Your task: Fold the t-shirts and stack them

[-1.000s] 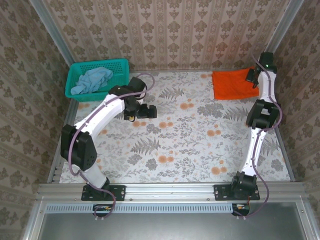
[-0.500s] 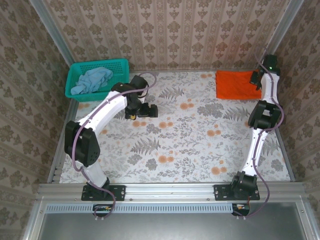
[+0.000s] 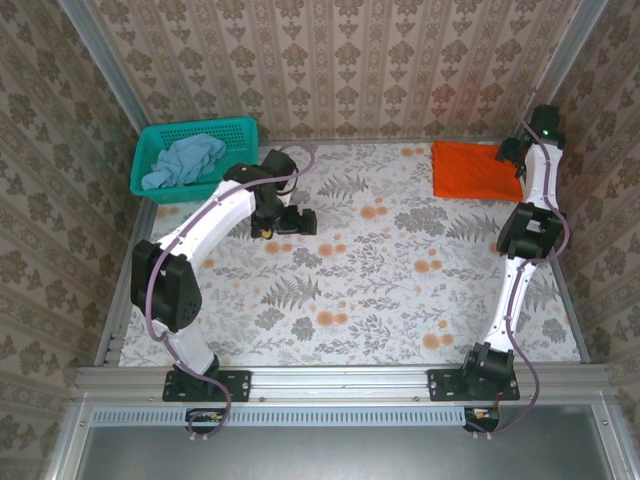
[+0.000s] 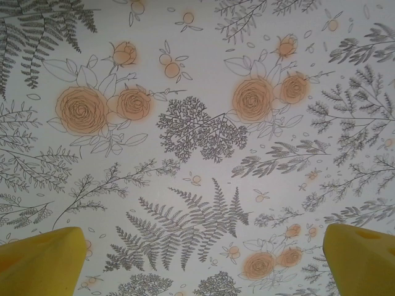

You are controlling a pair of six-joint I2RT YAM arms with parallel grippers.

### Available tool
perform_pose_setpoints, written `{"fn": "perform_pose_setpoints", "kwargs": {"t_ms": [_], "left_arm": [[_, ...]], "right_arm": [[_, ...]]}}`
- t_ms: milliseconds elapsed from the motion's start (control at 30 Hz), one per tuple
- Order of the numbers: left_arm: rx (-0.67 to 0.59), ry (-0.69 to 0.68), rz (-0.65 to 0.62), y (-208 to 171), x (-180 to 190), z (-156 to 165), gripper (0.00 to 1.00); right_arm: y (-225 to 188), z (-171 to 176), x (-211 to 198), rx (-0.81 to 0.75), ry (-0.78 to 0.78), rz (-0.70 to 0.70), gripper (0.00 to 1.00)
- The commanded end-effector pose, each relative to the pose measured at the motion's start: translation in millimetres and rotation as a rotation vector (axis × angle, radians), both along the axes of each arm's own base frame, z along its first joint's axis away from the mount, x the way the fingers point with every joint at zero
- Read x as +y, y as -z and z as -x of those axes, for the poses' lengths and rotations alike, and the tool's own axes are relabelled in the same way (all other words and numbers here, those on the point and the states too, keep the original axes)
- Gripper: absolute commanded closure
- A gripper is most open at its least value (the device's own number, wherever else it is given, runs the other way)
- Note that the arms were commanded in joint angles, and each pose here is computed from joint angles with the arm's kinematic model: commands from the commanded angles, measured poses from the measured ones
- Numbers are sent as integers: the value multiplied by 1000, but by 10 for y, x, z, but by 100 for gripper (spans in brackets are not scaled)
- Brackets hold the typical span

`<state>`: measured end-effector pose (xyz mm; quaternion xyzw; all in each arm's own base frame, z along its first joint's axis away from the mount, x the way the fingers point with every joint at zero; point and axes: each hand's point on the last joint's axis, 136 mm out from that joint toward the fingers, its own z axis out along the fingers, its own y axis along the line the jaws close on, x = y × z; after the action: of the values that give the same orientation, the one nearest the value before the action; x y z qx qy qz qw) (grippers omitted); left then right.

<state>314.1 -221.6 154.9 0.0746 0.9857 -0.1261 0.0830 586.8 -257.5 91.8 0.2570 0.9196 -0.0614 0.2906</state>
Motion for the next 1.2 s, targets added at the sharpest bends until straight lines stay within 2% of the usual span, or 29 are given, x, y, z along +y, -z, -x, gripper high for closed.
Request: {"fn": "perform_pose_setpoints", "kwargs": {"t_ms": [0, 133, 233, 267, 300, 367, 467, 567, 667, 733, 833, 900, 1033, 1167], "left_arm": [[-75, 23, 13, -257, -22, -47, 0], [-168, 21, 30, -514, -5, -122, 0], [-266, 14, 43, -778, 45, -197, 0], [-306, 1, 41, -871, 92, -230, 0], [-347, -18, 38, -964, 156, -263, 0], [-447, -55, 45, -1162, 282, -345, 0], [-636, -128, 63, -1478, 540, -446, 0], [-831, -265, 53, -1706, 969, -517, 0], [-967, -386, 50, -1745, 1367, -515, 0], [-977, -463, -7, -1564, 1656, -478, 0], [-979, -457, -99, -1189, 1933, -430, 0], [-942, -527, -153, -877, 2177, -346, 0], [-923, -675, -156, -471, 2587, -211, 0], [-856, -618, -248, -103, 2733, -202, 0]], "right_arm": [[-641, 126, 261, -20, 20, 27, 21], [-973, 111, 667, -74, -41, 24, 20], [-1335, 147, 1033, -202, -84, 18, 17], [-1477, 172, 1170, -263, -104, -6, 4], [-1598, 225, 1300, -306, -115, -20, 1], [-1813, 315, 1546, -382, -135, -60, 0], [-2098, 500, 1860, -489, -144, -28, 1], [-2140, 751, 2189, -568, -182, 56, 0], [-1881, 1084, 2373, -571, -195, 74, 1], [-1605, 1322, 2355, -535, -181, 79, 1], [-1241, 1762, 2140, -474, -81, 154, 1], [-1012, 2006, 2095, -442, -119, 224, 1], [-738, 2382, 2080, -438, -172, 282, 0], [-551, 2565, 2118, -474, -201, 280, 1]]}}
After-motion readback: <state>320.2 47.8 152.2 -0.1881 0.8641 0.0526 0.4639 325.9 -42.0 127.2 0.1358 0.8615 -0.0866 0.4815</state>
